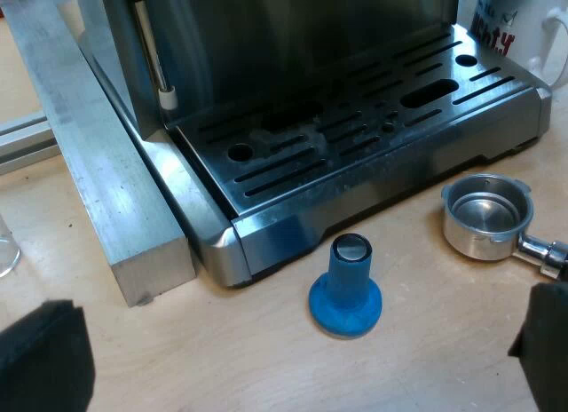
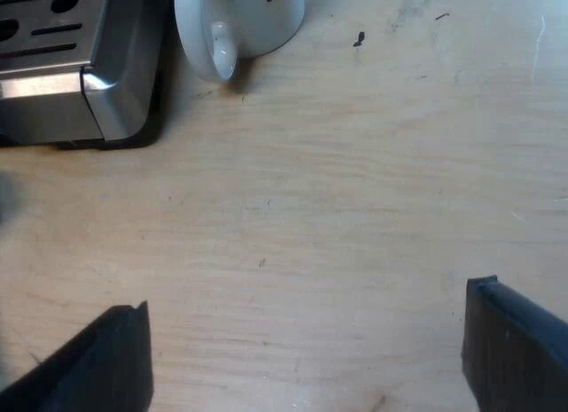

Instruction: Put the handle in the coffee machine

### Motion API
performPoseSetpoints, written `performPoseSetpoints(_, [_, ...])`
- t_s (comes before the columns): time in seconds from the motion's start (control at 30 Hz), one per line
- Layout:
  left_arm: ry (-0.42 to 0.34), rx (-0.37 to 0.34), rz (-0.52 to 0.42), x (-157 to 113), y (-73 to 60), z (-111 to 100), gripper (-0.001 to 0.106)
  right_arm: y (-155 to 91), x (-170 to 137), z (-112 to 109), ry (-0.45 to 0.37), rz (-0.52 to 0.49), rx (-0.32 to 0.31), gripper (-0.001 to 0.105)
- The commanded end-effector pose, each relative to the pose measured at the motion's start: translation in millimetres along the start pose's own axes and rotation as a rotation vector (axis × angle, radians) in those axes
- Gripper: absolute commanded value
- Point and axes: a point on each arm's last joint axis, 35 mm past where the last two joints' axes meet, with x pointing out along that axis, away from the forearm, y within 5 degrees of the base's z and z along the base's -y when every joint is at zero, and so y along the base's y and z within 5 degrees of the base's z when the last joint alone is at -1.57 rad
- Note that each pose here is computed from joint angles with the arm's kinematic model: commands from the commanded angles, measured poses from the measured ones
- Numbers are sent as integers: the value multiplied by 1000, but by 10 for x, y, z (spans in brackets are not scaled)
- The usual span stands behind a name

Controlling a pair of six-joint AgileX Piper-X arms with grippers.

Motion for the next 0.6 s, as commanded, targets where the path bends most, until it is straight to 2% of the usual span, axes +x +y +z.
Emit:
performPoseSetpoints(0.03, [-3,-6,-9,24,9,22,104,-4,-11,23,-7,-1,-10,73])
performPoseSetpoints(0.6, [-3,-23,-24,24,3,22,104,-4,-11,23,-7,-1,12,73])
